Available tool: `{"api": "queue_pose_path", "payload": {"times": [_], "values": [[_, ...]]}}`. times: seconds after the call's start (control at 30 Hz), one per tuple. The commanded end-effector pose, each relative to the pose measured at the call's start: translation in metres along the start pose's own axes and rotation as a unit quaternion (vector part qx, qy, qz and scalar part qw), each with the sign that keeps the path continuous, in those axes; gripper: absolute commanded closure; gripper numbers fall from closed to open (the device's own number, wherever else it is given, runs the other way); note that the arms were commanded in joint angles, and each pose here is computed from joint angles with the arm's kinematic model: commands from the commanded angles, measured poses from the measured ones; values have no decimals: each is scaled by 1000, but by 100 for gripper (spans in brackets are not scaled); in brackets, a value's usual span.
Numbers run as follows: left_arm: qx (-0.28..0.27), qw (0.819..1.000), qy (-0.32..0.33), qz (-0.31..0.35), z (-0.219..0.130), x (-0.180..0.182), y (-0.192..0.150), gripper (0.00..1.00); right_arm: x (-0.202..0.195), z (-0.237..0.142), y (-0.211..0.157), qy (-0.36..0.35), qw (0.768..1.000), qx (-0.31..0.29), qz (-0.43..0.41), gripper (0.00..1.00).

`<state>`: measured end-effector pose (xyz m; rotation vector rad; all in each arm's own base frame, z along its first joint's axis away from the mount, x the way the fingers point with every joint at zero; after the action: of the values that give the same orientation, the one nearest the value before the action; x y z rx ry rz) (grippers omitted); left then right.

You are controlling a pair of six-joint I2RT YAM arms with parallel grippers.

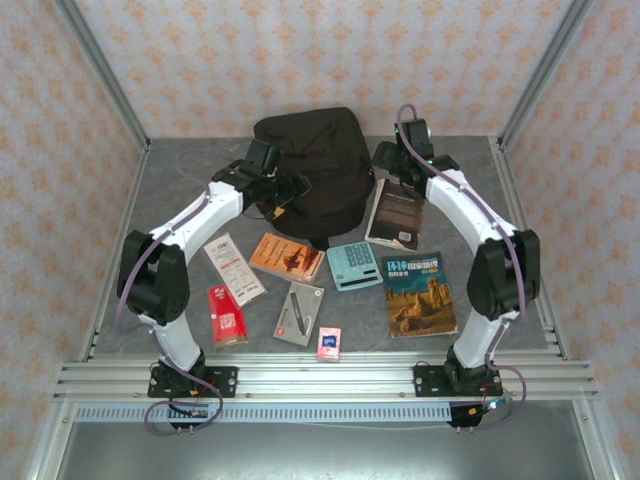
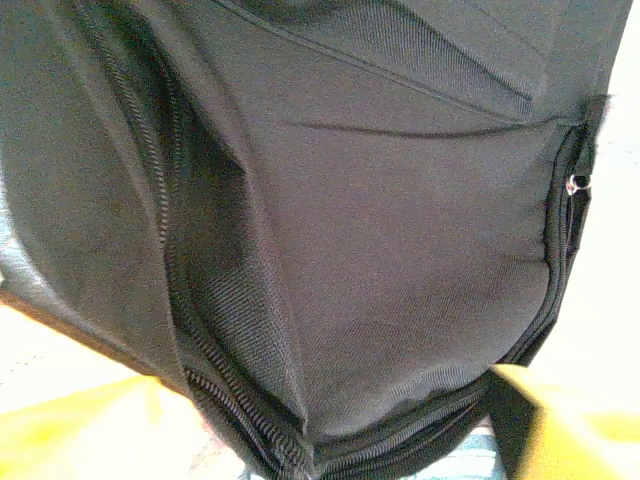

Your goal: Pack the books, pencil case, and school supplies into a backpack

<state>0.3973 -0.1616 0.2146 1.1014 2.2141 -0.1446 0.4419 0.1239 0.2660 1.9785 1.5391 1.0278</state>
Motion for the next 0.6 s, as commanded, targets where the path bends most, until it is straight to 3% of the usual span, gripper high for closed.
{"api": "queue_pose_path", "payload": {"times": [0.0, 0.17, 0.37, 0.57], "values": [[-81, 996, -14, 38, -76, -9, 7, 0, -2, -20, -6, -3, 1000, 11, 19, 30], [-128, 990, -53, 8, -176, -9, -7, 0, 6, -37, -15, 14, 999, 17, 25, 30], [-117, 969, -211, -44, -273, -23, -42, 0, 15, -33, -28, -7, 999, 38, 18, 31], [-73, 953, -284, -75, -305, -28, -64, 0, 15, -8, -42, -56, 994, 80, 42, 32]]}}
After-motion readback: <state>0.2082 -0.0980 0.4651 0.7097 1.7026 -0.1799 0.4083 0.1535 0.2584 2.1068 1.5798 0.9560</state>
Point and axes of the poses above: each hand's point on the last joint's axis, 136 mm out from that joint toward the fingers, its own z axis out along the fingers, its own x axis along the line the jaws close on, y = z × x, the point moved 6 cm from there along -z, back along the fingers, and after that the axes turned 5 degrees about -z, right-handed, at the moved point
